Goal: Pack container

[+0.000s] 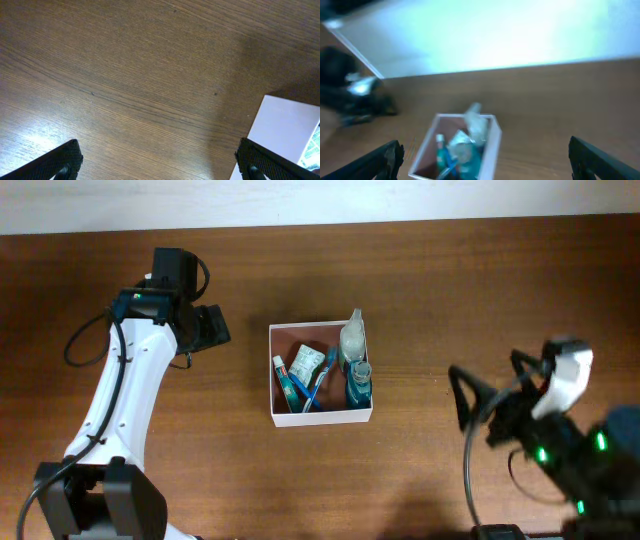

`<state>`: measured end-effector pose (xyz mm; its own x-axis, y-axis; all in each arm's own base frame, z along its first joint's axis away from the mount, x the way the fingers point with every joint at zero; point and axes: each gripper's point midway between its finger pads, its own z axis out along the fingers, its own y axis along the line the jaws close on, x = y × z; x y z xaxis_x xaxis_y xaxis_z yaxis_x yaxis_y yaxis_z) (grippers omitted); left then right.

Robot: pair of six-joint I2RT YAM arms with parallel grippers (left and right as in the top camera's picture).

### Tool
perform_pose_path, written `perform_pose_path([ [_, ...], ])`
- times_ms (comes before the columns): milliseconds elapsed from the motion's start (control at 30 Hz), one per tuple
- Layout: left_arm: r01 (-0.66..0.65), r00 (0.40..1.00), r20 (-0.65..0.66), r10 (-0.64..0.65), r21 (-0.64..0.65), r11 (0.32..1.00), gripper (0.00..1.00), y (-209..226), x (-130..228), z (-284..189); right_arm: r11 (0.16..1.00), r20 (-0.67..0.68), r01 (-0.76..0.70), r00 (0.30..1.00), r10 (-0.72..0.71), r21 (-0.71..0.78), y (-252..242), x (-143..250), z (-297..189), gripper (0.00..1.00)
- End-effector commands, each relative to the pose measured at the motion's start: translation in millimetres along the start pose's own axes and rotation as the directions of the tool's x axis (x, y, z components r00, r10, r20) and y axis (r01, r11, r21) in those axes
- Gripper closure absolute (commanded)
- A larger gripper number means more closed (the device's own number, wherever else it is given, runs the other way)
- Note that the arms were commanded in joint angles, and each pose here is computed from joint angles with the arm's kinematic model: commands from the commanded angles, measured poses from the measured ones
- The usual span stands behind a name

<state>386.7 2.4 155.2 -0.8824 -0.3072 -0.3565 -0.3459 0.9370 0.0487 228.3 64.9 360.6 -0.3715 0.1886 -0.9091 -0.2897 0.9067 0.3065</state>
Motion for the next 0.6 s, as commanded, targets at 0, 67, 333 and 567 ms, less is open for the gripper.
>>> perform_pose_path([
  [0, 0.005, 0.999, 0.035, -0.005, 0.005, 1.000, 0.01, 2, -7, -11, 0.992, 0.115, 0.080, 0.991, -0.069, -0.094, 35, -11, -40, 0.02],
  [67, 0.005, 0.999, 0.035, -0.006, 0.005, 1.000, 0.01, 2, -7, -11, 0.987, 0.159, 0.111, 0.983, -0.092, -0.115, 44, -11, -57, 0.02],
  [333, 0.005, 0.999, 0.035, -0.005, 0.005, 1.000, 0.01, 2, -7, -11, 0.978, 0.268, 0.160, 0.956, -0.120, -0.136, 56, 4, -102, 0.02],
  [567, 0.005, 0.999, 0.035, -0.005, 0.005, 1.000, 0.01, 2, -7, -11, 0.982, 0.219, 0.139, 0.970, -0.108, -0.131, 37, 54, -81, 0.02],
])
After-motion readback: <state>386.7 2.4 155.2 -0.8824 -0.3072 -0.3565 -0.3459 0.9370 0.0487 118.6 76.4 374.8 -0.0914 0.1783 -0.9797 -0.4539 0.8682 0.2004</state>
